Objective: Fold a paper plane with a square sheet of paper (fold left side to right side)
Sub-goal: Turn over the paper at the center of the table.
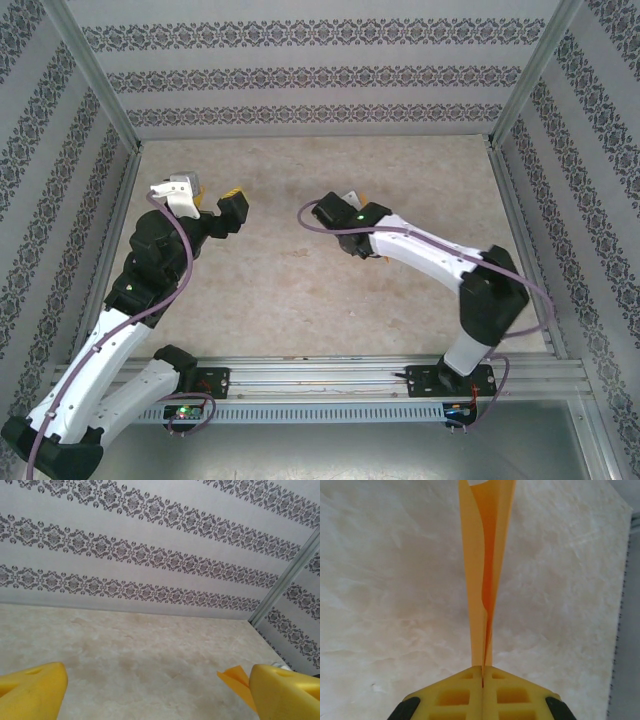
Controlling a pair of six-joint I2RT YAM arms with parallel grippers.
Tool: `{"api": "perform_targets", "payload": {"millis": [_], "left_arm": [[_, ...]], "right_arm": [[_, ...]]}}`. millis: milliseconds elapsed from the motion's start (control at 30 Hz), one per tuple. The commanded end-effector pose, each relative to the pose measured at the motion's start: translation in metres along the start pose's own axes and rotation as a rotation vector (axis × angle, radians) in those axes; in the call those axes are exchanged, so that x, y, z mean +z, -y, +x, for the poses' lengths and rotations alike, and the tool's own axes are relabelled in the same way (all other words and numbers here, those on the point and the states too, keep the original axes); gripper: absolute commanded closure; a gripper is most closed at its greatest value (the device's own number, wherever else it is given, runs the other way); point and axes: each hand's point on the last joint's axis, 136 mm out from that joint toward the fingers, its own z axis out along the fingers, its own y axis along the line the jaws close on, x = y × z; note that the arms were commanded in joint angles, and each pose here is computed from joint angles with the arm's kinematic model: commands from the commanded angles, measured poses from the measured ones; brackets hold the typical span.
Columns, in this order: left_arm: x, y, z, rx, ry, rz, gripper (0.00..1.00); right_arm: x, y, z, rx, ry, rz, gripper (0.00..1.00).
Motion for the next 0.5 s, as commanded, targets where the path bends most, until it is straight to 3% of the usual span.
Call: {"api": "perform_targets", "payload": {"millis": [0,167,467], "left_arm": [[-0.001,-0.008,0.005,0.036,-0.018,-0.041,0.06],[0.001,-0.009,0.006,0.041,-0.026,-0.043,0.06],[0.004,-0.008,0.011,0.03,-0.04,-0.036,0.06]], "right_arm": [[0.014,0.006,0.003,-0.032,-0.049,0.144,1.0],[0.045,-0.021,0.012,-0.042,-0.139,0.163,1.0],[0.075,-0.073,0.033,-0.062,-0.255,0.063,0.99]]}}
